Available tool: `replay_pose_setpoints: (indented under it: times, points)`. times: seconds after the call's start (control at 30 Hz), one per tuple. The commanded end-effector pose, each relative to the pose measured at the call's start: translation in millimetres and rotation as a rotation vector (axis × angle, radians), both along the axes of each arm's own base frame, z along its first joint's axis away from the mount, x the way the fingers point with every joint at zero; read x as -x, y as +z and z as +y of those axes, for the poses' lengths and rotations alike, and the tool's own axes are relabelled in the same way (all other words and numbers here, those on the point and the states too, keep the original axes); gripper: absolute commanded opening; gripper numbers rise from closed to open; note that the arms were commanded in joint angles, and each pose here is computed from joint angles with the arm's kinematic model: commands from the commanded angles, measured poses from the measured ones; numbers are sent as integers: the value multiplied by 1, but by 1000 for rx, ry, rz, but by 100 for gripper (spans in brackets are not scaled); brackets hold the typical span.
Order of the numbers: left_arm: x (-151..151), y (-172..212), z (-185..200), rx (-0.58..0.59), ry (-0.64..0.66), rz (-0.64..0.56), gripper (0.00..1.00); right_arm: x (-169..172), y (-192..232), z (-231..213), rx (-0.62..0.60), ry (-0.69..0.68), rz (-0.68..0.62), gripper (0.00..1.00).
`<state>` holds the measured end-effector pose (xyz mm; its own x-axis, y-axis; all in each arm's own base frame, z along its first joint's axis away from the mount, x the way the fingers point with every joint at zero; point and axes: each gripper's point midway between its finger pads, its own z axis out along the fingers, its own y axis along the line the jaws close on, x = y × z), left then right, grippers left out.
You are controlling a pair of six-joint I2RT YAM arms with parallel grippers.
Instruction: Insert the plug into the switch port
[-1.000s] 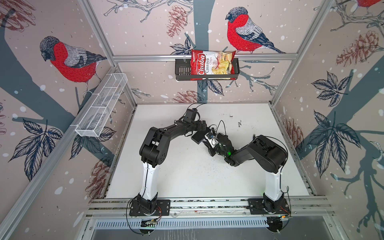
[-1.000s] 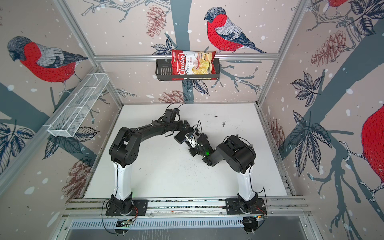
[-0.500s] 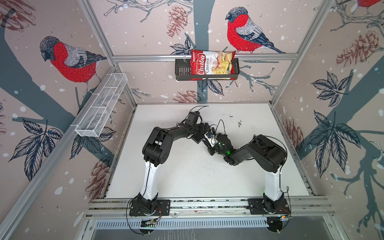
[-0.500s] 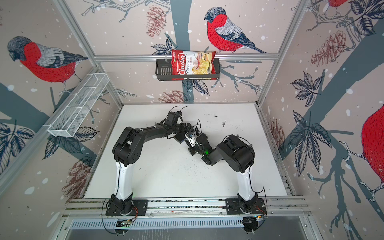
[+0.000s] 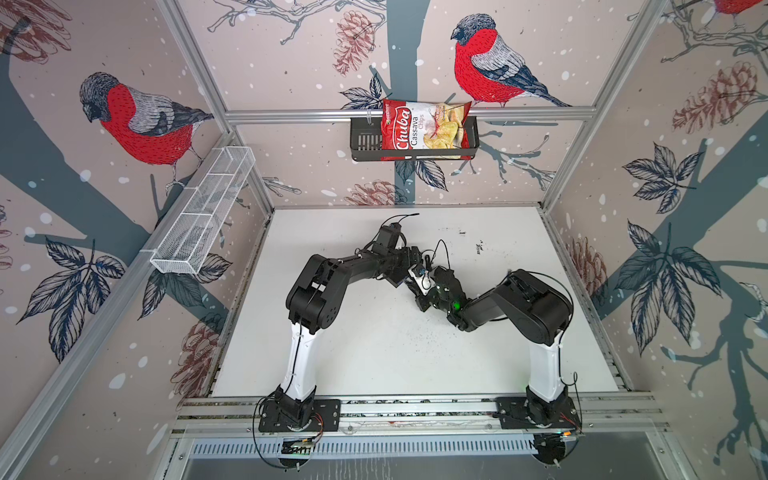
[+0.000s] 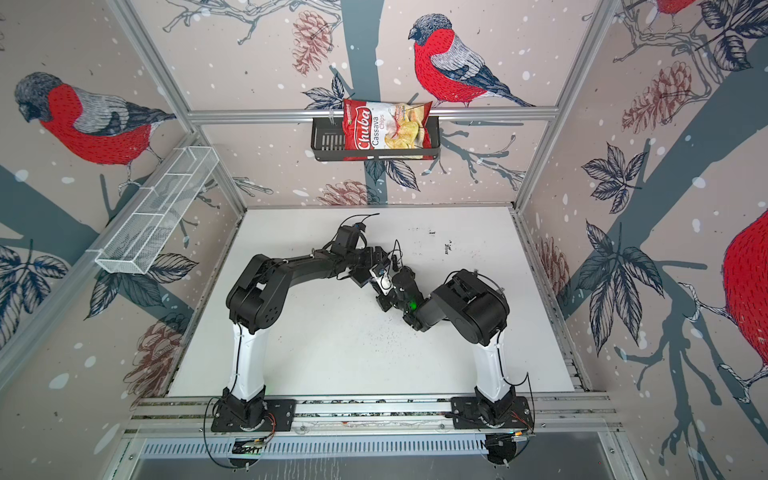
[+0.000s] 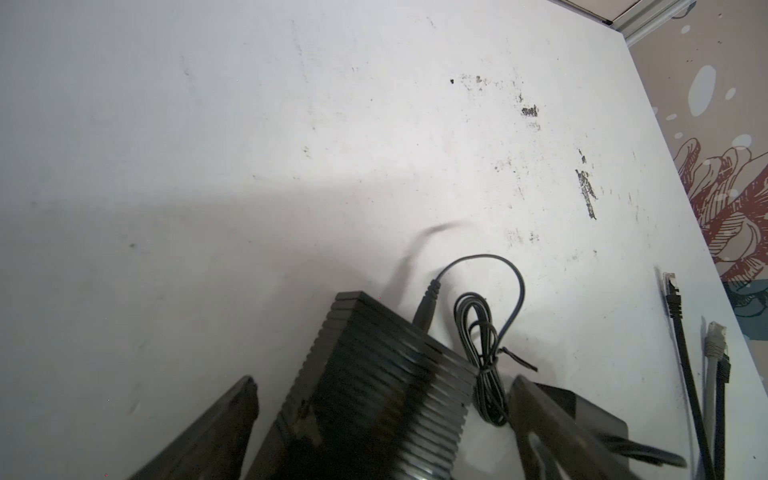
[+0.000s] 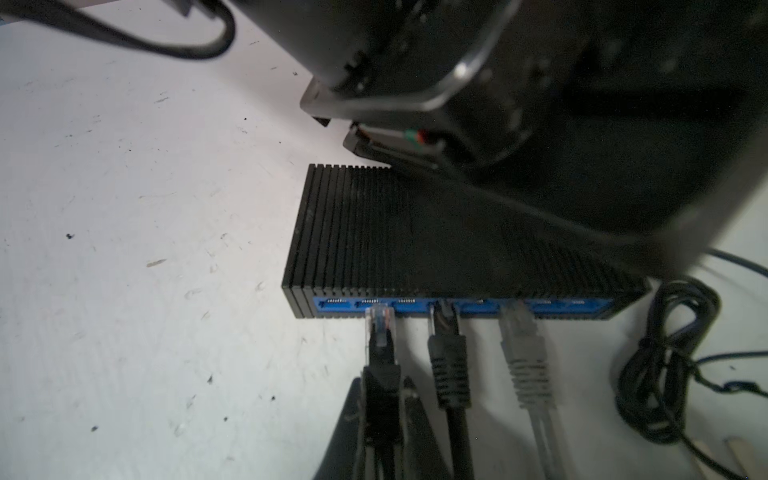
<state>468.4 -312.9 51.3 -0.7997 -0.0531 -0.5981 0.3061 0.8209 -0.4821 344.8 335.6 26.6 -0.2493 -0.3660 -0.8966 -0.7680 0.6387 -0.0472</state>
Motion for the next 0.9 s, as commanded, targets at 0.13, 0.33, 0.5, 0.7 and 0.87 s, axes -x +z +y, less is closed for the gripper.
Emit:
replay_pose_setpoints:
  times: [0.13,0.33,0.5,0.7,0.87]
  points:
    - [24,-9,-15,39,-56,93,93,-6,29,5,-59,-12,-76,2]
    - [24,-10,-15,37,-55,94,92,-6,34,10,-60,-4,-78,2]
    - [24,-11,-14,32,-54,94,92,-1,33,13,-54,6,-70,2]
    - [24,-10,-13,29,-56,90,92,-2,33,13,-45,-7,-74,2]
    - [25,-11,-15,33,-62,92,92,-9,28,9,-32,-40,-75,2]
